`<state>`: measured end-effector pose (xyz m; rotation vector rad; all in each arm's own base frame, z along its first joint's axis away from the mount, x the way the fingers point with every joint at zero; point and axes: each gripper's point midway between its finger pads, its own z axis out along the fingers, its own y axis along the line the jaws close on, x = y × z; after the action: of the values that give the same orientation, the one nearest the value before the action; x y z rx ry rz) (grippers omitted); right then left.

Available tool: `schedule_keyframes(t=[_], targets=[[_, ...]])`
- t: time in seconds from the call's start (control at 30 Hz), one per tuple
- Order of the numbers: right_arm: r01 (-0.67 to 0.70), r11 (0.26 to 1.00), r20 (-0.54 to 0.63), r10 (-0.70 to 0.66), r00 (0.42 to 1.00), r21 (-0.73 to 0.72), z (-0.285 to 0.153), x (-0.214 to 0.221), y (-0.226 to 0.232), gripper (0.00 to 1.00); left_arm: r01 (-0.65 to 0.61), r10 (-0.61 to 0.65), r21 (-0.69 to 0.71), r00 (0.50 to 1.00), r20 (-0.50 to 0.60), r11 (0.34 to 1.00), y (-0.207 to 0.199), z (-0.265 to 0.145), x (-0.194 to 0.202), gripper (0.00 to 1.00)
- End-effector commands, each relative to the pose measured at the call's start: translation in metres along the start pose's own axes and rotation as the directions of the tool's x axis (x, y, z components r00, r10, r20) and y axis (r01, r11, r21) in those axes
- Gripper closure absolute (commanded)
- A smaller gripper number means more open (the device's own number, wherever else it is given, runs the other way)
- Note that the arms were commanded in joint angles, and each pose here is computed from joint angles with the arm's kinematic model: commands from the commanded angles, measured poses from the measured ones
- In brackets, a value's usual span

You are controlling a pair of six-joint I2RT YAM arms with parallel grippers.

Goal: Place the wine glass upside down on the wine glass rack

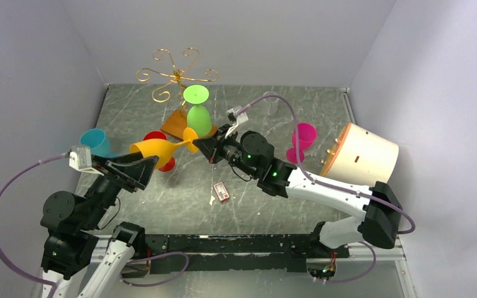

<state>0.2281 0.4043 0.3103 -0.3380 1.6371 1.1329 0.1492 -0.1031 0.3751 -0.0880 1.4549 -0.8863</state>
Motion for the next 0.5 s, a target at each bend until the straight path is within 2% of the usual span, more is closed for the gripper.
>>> schedule_keyframes(t=[0.0, 0.2, 0.33, 0.47], targets=[[0.137, 0.99, 0.104, -0.141, 0.985, 0.045, -0.014, -0.035, -0.005, 1.0, -0.046, 0.046, 0.01, 0.999, -0.024, 0.999, -0.002, 0.002, 0.0, 0.24], [0.313, 0.933, 0.129, -0.337, 0.932, 0.177, -0.025, -0.054, -0.028, 1.0, -0.055, 0.068, 0.1, 0.989, -0.131, 0.993, -0.014, 0.007, 0.018, 0.14], [0.405, 0.888, 0.118, -0.436, 0.892, 0.218, -0.034, -0.063, -0.035, 1.0, -0.013, 0.039, 0.125, 0.977, -0.211, 0.992, -0.016, 0.009, 0.034, 0.12], [0.489, 0.837, 0.124, -0.527, 0.841, 0.244, -0.045, -0.076, -0.036, 1.0, 0.006, 0.031, 0.139, 0.965, -0.262, 0.99, -0.017, 0.01, 0.043, 0.15]])
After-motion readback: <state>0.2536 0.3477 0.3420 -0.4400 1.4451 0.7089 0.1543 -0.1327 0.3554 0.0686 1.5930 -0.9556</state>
